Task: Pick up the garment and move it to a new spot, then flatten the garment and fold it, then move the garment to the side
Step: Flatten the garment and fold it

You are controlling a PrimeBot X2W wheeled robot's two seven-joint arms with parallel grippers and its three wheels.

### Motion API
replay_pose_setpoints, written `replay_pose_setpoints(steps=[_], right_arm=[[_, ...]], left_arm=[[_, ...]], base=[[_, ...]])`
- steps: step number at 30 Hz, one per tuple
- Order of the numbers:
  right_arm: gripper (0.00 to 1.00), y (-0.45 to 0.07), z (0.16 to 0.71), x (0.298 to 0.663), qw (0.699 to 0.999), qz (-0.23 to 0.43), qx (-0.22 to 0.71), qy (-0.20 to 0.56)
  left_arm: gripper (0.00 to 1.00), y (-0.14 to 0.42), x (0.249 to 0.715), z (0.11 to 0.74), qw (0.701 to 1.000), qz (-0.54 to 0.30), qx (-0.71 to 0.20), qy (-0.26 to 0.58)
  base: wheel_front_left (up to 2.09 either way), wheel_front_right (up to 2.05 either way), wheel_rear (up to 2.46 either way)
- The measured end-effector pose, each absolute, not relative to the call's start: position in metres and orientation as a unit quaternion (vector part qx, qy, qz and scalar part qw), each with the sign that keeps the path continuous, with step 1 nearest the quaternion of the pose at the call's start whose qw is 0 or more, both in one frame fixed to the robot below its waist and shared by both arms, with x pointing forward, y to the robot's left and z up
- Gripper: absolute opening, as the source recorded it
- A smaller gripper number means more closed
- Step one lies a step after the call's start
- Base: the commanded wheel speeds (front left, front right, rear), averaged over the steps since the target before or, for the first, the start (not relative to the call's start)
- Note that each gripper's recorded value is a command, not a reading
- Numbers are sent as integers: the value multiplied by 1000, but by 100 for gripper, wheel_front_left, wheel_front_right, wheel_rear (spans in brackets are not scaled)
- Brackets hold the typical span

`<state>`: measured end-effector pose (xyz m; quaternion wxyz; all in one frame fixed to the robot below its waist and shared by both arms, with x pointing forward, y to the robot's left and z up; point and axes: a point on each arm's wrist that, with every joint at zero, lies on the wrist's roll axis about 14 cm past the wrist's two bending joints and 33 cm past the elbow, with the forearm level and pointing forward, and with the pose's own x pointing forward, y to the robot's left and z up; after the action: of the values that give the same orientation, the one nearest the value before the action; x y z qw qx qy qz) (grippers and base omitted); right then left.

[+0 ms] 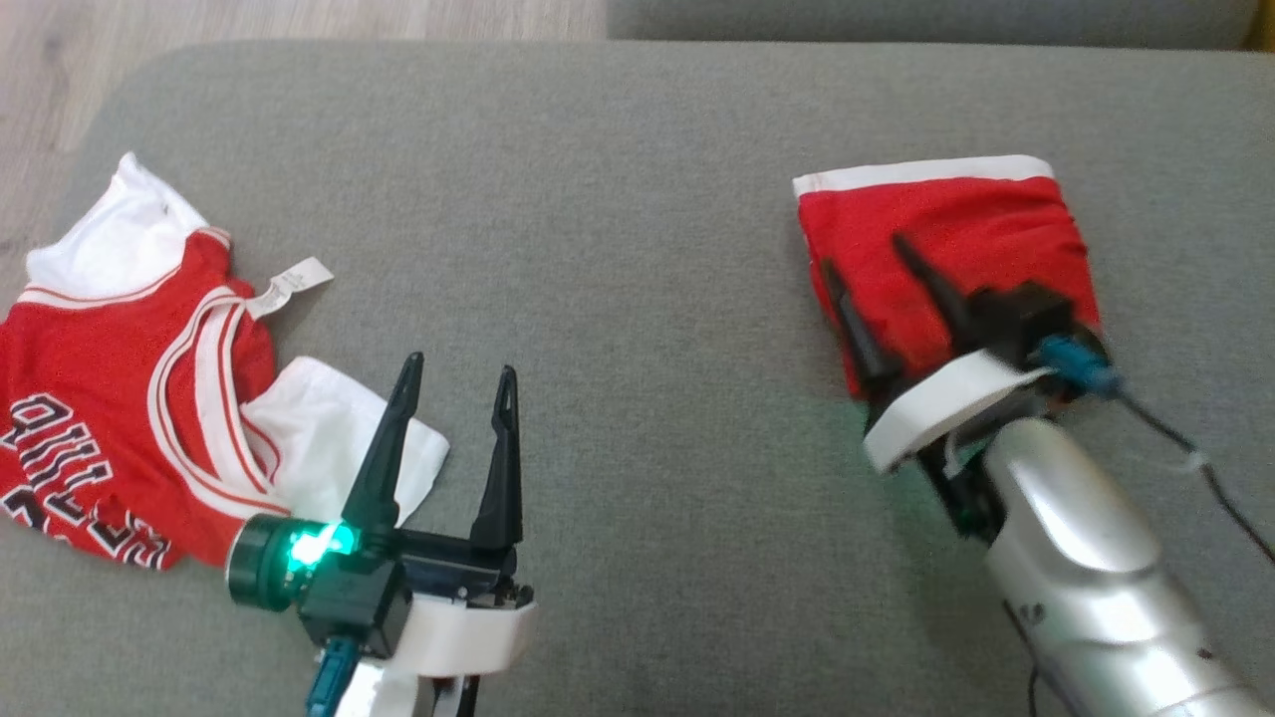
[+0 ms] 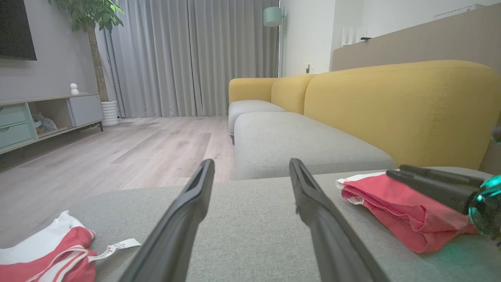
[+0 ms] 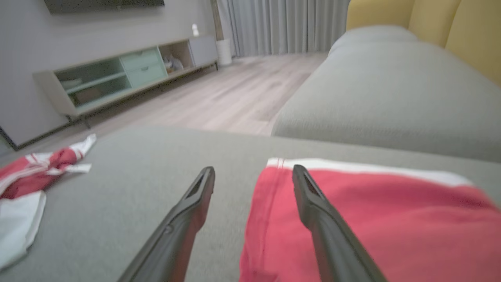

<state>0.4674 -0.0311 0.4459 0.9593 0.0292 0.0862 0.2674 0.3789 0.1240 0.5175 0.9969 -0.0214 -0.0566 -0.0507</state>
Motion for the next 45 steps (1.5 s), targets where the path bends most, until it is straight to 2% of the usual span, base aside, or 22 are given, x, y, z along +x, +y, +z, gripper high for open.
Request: replay_pose_setpoints(steps=[4,8,12,21,22,23,29,38,41,45], right_arm=[[100,-57,491,474,973,224,57,13],[100,-90,498,461,982,177,69,-5],[100,-138,491,423,991,112,71,-4],[100,-166,464,365,995,75,60,33],[36,-163,463,362,994,79,60,36],[0,-160,462,361,994,84,60,37],[0,-132,444,375,988,128,53,72],[0,-94,434,453,975,194,-9,111],[0,-81,406,451,962,217,-31,161],[0,-47,378,431,943,264,-31,201]], left_arm=[[100,123,377,525,996,-51,-24,-68],[100,124,372,529,996,-48,-25,-73],[100,127,356,524,997,-40,-28,-65],[100,136,328,514,998,-24,-28,-49],[100,136,326,513,998,-24,-28,-48],[100,136,325,513,998,-23,-28,-47],[100,143,321,512,998,-9,-32,-45],[100,147,327,505,999,3,-38,-31],[100,152,328,500,999,13,-38,-23],[100,157,329,495,999,22,-36,-14]], base=[[0,0,0],[0,0,0],[0,0,0],[0,0,0],[0,0,0],[0,0,0],[0,0,0],[0,0,0],[0,0,0],[0,0,0]])
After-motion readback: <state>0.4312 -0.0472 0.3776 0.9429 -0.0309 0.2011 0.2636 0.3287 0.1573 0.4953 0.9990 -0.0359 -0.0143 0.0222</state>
